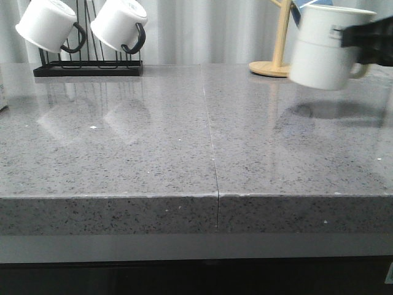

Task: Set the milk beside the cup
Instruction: 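Grasp the HOME mug handle with the right gripper and lift, then set the mug down toward the table center and release, right gripper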

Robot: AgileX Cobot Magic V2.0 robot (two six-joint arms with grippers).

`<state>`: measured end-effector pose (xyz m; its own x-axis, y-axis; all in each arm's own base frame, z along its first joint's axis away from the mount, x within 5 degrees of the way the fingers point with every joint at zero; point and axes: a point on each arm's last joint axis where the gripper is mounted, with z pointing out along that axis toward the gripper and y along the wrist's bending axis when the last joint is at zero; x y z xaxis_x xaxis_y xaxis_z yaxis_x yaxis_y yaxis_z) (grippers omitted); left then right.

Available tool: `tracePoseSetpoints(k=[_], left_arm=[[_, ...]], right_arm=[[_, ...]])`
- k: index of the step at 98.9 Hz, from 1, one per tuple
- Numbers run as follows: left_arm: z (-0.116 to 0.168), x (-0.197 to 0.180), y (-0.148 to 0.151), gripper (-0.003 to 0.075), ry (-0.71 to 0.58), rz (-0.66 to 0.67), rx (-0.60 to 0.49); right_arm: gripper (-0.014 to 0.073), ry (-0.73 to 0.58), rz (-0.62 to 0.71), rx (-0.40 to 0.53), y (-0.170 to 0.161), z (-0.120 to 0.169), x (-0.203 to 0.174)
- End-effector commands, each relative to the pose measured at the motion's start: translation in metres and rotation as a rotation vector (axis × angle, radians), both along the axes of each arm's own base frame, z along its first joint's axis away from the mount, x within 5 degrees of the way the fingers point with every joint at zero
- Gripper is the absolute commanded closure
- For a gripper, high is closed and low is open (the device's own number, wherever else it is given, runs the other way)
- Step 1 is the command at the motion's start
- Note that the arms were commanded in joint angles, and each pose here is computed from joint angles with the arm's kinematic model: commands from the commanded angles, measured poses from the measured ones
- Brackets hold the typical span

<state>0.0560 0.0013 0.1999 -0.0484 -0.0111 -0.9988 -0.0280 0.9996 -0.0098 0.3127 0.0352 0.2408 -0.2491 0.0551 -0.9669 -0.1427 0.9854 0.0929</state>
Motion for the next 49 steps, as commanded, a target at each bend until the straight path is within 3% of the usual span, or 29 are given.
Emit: tracePoseSetpoints(k=[1, 22, 49], left_arm=[[-0.005, 0.000, 0.000, 0.0741, -0.061, 0.003, -0.007], [-0.005, 0.000, 0.000, 0.0741, -0.061, 0.003, -0.007], [-0.005, 0.000, 0.000, 0.0741, -0.061, 0.003, -0.007]], right_arm=[[0.0657, -0.143, 0.090, 0.015, 0.025, 0.029, -0.003], [0.0652, -0.155, 0.233, 0.006, 0.072, 0.031, 0.002], [0.0651, -0.126, 0.309, 0.002, 0.106, 0.012, 0.022]])
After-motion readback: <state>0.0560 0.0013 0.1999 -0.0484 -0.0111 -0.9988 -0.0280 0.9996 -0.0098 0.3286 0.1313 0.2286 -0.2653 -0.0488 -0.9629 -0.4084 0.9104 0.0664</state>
